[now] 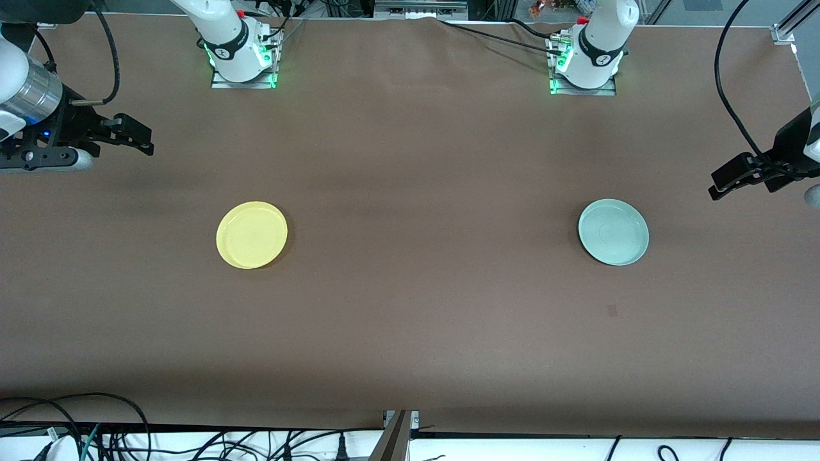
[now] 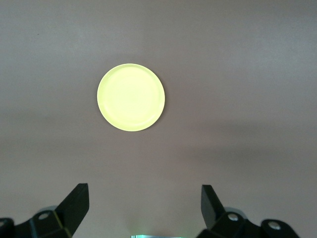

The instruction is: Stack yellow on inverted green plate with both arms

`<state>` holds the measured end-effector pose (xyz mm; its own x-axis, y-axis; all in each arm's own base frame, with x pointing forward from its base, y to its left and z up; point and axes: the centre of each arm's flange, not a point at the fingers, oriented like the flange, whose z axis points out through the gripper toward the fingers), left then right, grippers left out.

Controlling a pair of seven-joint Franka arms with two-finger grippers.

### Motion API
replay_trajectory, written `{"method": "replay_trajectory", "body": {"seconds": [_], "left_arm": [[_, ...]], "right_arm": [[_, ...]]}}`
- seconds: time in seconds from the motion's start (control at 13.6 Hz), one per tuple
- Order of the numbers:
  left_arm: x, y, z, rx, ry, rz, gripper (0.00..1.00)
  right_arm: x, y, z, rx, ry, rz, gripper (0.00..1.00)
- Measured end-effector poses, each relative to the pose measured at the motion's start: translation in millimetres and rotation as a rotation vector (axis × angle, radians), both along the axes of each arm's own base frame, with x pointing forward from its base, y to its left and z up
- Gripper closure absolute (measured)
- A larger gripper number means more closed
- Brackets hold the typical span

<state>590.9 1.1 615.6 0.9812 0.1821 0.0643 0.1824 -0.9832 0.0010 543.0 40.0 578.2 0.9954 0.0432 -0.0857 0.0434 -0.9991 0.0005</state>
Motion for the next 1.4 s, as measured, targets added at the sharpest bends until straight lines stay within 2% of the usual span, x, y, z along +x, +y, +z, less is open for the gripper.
{"method": "replay_trajectory", "body": {"seconds": [1.4], "left_arm": [[-2.0, -0.2, -0.5, 0.0, 0.014, -0.001, 0.0]], "right_arm": [[-0.4, -0.2, -0.3, 0.0, 0.004, 0.0, 0.0]]}}
